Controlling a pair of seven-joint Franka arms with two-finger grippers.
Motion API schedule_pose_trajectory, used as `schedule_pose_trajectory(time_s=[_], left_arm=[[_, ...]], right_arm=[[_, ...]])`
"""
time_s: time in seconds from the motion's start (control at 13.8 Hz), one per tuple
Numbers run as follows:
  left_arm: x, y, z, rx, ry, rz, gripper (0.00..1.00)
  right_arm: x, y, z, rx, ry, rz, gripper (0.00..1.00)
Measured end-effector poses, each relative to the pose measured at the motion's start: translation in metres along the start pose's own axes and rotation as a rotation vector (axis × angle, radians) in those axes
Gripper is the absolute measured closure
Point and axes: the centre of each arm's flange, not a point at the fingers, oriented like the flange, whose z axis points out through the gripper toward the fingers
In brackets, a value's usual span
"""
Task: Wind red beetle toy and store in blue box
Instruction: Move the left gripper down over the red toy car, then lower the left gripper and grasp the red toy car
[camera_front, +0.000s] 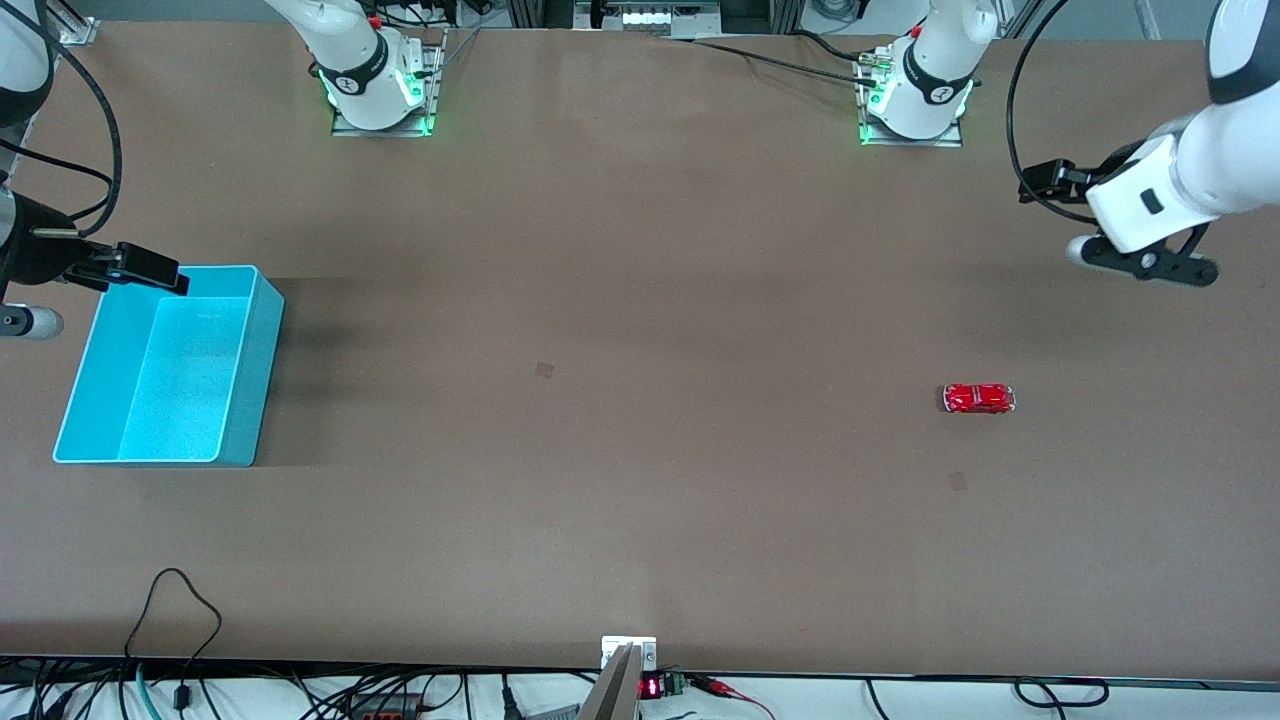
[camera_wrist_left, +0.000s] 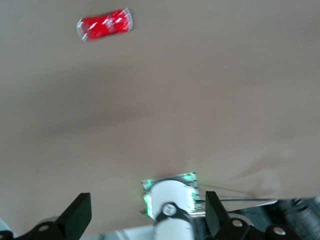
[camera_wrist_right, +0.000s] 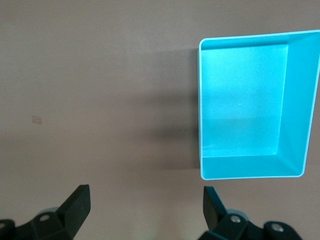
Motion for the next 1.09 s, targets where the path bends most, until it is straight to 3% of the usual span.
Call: schedule_pose_trajectory(time_s=[0.29,0.58,0.87,1.09], left_arm=[[0.04,-0.026,0.037,0.048,0.021,0.349,0.0],[0.068,-0.065,0.079,0.139,0.102,0.694,0.0],[0.085,-0.092,0.138,0.23,0.181,0.94,0.0],[0.103,-0.106,0.185,0.249,0.186,1.076,0.0]], right_arm=[[0.0,0.0,0.0,0.0,-0.001,0.0,0.0],[0.0,0.0,0.0,0.0,-0.001,0.001,0.0],[0.0,0.001,0.0,0.0,-0.001,0.001,0.0],[0.0,0.001,0.0,0.0,-0.001,0.001,0.0]])
